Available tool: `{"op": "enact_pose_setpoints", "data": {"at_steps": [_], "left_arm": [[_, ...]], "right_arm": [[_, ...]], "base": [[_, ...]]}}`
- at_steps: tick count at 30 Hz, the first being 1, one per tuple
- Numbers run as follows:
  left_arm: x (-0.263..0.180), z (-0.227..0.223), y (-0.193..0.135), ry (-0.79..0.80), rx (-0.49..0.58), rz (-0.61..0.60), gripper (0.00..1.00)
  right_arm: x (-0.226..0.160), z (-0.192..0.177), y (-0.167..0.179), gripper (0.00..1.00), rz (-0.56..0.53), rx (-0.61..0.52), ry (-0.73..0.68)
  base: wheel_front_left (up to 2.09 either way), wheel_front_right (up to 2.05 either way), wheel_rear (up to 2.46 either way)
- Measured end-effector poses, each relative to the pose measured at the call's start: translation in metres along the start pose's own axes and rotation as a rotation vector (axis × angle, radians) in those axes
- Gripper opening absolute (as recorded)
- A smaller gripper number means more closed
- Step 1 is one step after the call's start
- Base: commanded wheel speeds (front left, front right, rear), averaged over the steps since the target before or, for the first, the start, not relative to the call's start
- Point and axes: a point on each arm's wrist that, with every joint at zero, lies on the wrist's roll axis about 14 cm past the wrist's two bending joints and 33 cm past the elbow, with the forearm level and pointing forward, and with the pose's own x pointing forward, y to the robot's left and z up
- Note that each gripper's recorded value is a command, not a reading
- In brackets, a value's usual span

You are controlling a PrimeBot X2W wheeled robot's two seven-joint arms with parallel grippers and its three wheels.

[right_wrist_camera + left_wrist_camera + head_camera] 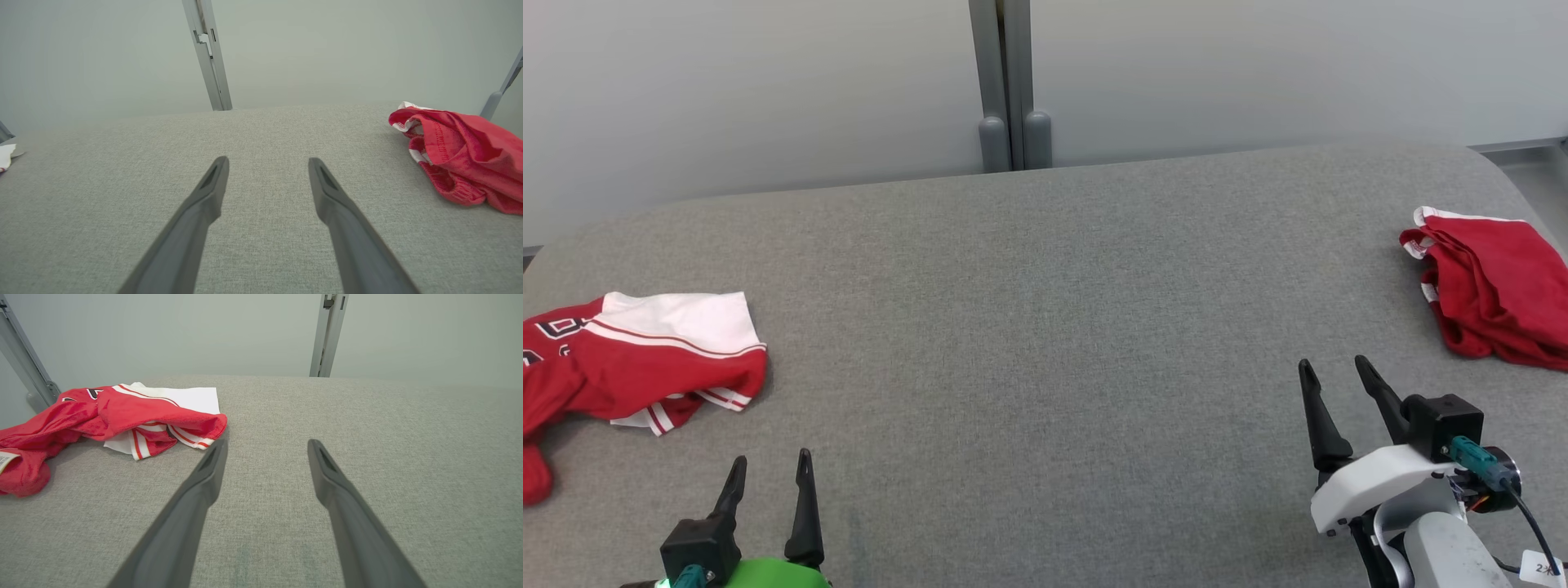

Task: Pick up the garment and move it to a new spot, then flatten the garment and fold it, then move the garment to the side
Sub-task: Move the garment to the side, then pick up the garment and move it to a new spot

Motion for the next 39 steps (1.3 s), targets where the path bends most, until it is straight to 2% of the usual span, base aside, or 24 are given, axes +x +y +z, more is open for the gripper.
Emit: {"op": "enact_pose_setpoints", "data": {"at_steps": [12,19,26,32,39], "left_arm": [[-0.008,0.002,0.008,-0.012,-0.018,0.039,1.0],[-0.016,0.004,0.039,-0.02,-0.044,0.141,1.0],[-0.055,-0.007,0.089,0.001,-0.064,0.32,1.0],[-0.111,-0.018,0.134,0.023,-0.082,0.513,1.0],[-0.172,-0.027,0.166,0.023,-0.113,0.699,1.0]], "right_arm": [[0.003,0.001,0.012,1.0,0.035,-0.001,-0.005],[0.023,-0.005,0.04,1.0,0.112,0.002,0.012],[0.043,-0.023,0.091,1.0,0.247,0.015,0.056],[0.051,-0.037,0.145,1.0,0.385,0.032,0.096],[0.053,-0.047,0.207,1.0,0.541,0.045,0.124]], "base": [[0.0,0.0,0.0],[0.0,0.0,0.0],[0.0,0.0,0.0],[0.0,0.0,0.0],[0.0,0.0,0.0]]}}
